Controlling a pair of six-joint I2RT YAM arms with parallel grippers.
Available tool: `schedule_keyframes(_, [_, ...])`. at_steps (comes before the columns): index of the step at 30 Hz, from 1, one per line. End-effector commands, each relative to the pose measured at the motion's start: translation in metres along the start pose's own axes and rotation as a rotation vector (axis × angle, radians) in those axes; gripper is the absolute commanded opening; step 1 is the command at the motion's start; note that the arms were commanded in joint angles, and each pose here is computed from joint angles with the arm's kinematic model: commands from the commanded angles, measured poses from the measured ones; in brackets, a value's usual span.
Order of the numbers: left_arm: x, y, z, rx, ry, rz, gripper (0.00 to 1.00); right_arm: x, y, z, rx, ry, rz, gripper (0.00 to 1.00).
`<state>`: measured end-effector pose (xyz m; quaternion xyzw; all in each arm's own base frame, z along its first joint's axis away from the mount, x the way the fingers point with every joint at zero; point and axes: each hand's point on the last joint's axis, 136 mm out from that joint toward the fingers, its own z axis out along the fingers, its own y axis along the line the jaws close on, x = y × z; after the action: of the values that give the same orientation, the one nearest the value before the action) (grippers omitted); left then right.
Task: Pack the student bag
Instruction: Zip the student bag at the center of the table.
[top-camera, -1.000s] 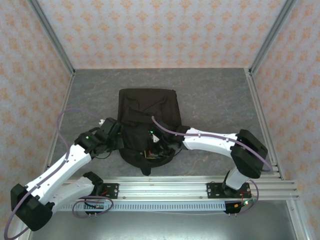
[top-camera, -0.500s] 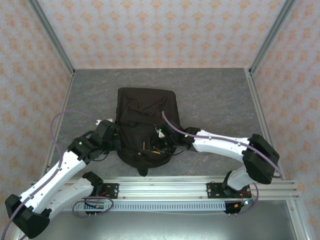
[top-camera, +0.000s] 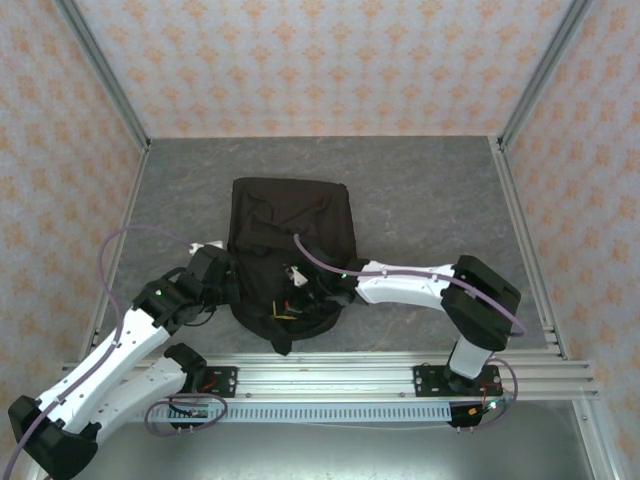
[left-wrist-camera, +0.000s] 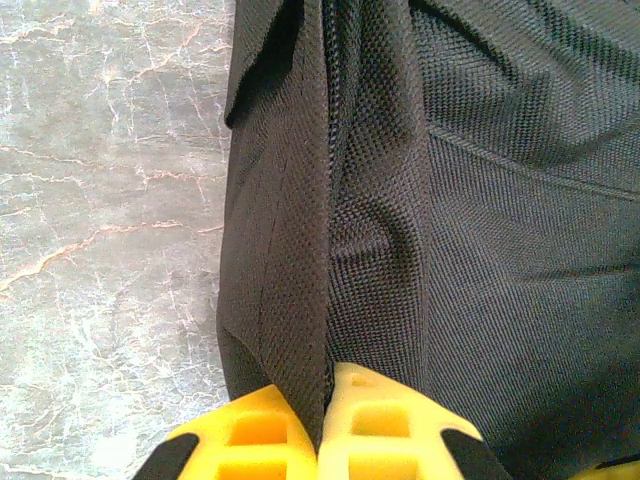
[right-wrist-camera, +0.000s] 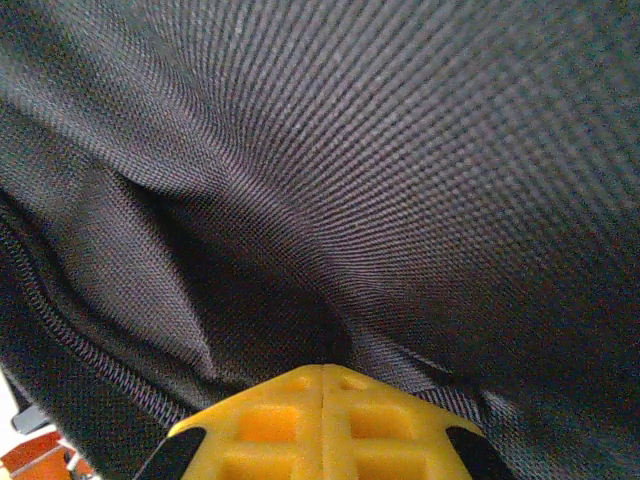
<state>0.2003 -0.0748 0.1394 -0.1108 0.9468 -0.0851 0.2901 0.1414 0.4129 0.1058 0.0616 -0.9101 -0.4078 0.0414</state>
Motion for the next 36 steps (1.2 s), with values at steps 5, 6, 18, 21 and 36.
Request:
schedule_keyframes(5, [-0.05,-0.008,-0.019,-0.006,-0.197,-0.018,0.0,-0.045,0.004,-0.061,-0.074,-0.297,0.021,0.0])
schedule_keyframes(6, [-0.051,-0.007,-0.019,-0.01,-0.203,-0.014,0.0,-0.048,0.004,-0.068,-0.096,-0.331,0.03,0.0])
schedule_keyframes(18, [-0.008,-0.003,-0.025,-0.043,0.065,-0.158,0.64,-0.034,-0.015,-0.065,0.086,-0.306,-0.11,0.0])
schedule_keyframes(21, [0.033,-0.01,-0.014,-0.014,0.253,-0.307,0.75,-0.032,-0.03,-0.062,0.166,-0.308,-0.119,0.0])
schedule_keyframes(36, [0.071,-0.005,-0.007,-0.036,0.373,-0.587,0.69,-0.03,-0.037,-0.076,0.239,-0.367,-0.158,0.0])
